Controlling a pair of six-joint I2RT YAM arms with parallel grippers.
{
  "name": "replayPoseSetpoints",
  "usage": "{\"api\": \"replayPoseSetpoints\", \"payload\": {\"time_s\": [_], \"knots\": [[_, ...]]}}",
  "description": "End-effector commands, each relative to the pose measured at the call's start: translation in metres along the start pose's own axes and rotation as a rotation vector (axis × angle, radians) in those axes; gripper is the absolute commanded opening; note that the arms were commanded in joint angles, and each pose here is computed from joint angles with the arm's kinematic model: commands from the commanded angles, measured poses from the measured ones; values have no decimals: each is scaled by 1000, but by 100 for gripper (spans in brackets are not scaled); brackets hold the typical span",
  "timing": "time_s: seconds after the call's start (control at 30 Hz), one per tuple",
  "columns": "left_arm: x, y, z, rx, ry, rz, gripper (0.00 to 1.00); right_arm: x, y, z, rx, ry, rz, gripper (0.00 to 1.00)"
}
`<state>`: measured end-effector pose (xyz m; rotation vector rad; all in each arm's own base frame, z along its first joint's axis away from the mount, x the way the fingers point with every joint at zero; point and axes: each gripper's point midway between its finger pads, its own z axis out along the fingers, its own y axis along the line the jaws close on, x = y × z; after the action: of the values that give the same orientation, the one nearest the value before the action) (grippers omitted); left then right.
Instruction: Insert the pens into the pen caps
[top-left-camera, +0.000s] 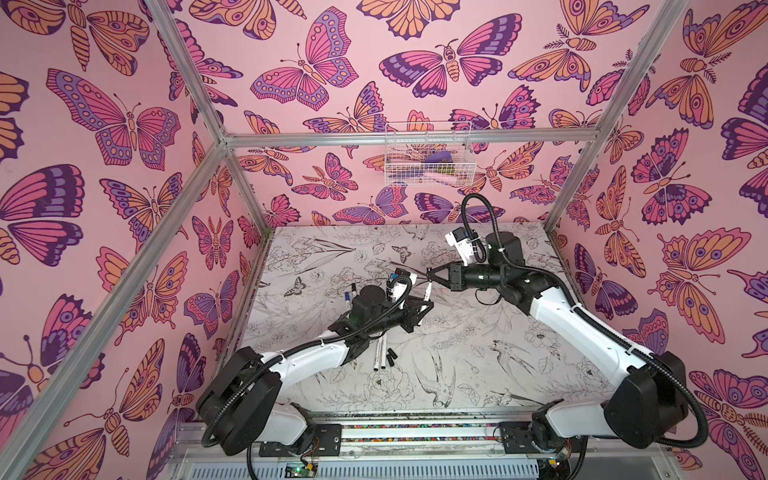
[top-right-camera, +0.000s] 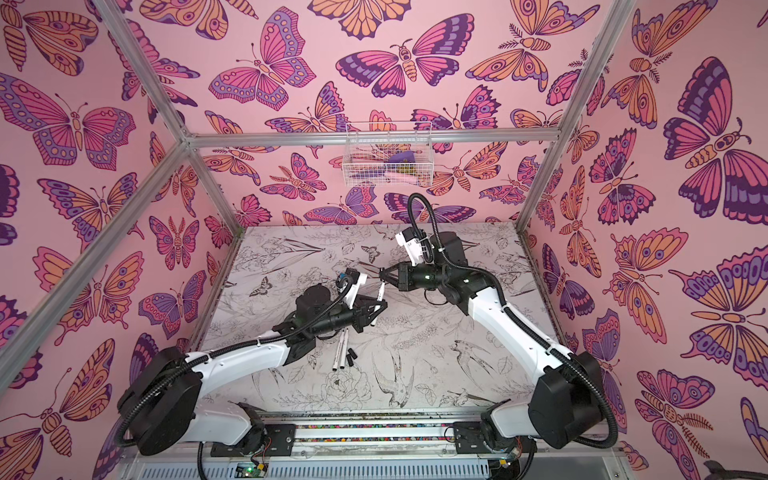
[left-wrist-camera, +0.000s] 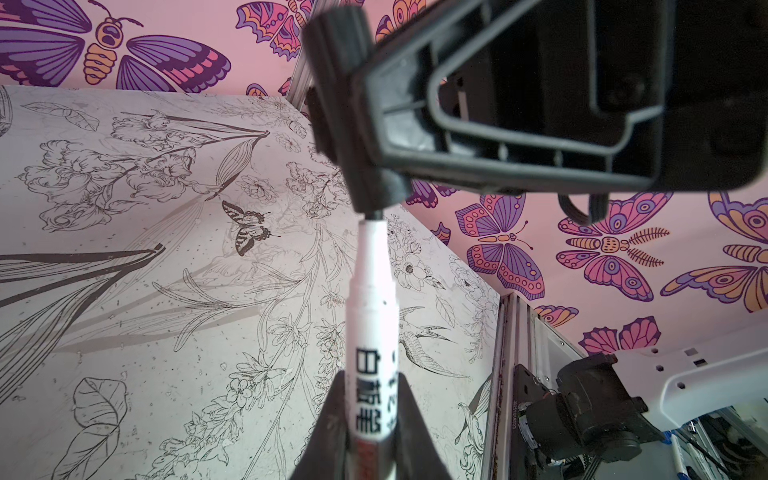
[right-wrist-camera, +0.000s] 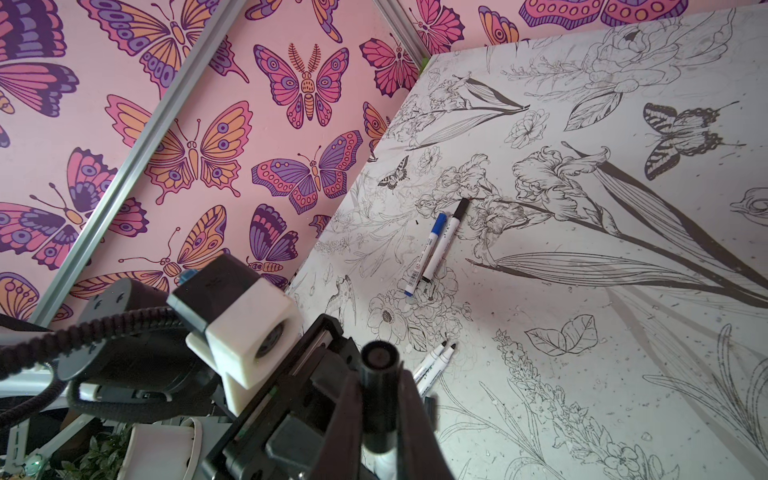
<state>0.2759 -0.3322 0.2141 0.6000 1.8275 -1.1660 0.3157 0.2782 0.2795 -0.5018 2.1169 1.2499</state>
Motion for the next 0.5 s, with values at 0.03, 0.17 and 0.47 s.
{"api": "replayPoseSetpoints", "payload": {"time_s": [0.03, 0.17, 0.47], "knots": [[-18, -5, -6, 5, -69, 39, 0, 10, 0, -3, 25, 30, -11, 0], [-17, -5, -5, 5, -66, 37, 0, 8, -1, -3, 30, 29, -16, 0], [-18, -3, -3, -2, -72, 34, 0, 12, 4, -4, 5, 30, -13, 0]]}}
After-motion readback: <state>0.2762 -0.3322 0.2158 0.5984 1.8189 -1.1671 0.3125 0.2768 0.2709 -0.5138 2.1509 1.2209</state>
